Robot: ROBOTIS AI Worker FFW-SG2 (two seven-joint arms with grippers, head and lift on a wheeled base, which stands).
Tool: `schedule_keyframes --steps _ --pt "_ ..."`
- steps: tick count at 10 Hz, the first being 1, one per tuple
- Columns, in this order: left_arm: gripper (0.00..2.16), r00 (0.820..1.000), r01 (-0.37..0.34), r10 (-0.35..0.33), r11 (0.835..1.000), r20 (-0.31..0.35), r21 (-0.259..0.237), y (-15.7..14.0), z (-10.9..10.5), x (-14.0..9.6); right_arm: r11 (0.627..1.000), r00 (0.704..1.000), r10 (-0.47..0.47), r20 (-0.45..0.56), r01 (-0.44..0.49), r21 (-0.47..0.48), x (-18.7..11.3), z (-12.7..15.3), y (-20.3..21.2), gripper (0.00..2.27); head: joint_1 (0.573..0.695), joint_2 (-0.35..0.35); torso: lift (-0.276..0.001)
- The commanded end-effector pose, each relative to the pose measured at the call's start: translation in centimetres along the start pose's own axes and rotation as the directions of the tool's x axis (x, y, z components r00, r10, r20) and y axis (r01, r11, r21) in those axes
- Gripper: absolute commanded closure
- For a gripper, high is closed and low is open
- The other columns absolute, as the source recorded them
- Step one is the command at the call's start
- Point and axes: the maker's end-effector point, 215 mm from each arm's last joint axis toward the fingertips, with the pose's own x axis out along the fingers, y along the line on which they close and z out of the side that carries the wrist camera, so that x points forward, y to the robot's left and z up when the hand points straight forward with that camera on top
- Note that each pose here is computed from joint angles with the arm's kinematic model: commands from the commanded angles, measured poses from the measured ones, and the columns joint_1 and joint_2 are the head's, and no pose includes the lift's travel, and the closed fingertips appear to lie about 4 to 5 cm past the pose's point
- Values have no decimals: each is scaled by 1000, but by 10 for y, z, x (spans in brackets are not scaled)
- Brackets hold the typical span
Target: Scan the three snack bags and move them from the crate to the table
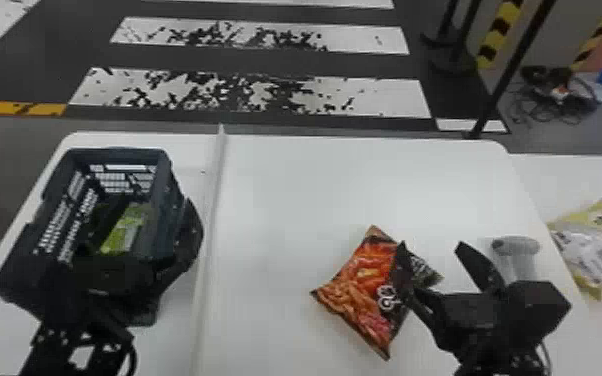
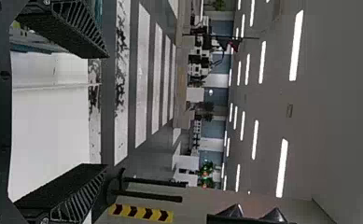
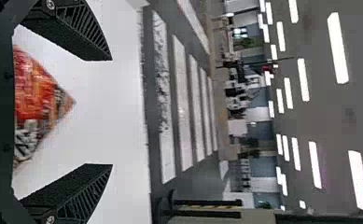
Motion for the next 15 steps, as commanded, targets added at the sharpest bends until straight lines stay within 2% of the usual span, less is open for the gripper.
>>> schedule_keyframes --steps 1,4,5,7,9,11,13,15 --pt "36 1000 -19 19 1000 -5 2 11 -2 -5 998 983 -10 -185 -1 -63 -8 -49 9 66 695 26 -62" --pt "36 1000 -22 22 999 -7 -30 15 -4 -7 985 962 34 -271 -79 -156 -23 -68 39 90 695 106 -62" --pt "36 1000 -20 20 999 -13 -31 15 -7 -8 968 949 59 -308 -130 -214 -30 -73 56 90 695 117 -62" --pt "36 999 -23 22 999 -27 -25 17 -15 -9 898 932 54 -359 -203 -391 -41 -88 80 87 695 171 -62" --pt "36 1000 -17 16 999 -19 -27 15 -14 -9 851 913 10 -409 -222 -476 -46 -104 78 90 695 205 -62" --pt "36 1000 -3 2 1000 -15 -29 12 -12 -8 797 904 -42 -426 -226 -559 -48 -114 70 93 695 199 -62" --pt "36 1000 13 -13 999 -12 -32 7 -11 -6 708 903 -88 -420 -240 -665 -54 -126 66 113 695 189 -62" --pt "36 1000 28 -28 998 -12 -47 3 -12 -6 643 903 -135 -407 -233 -730 -59 -135 61 134 695 173 -62"
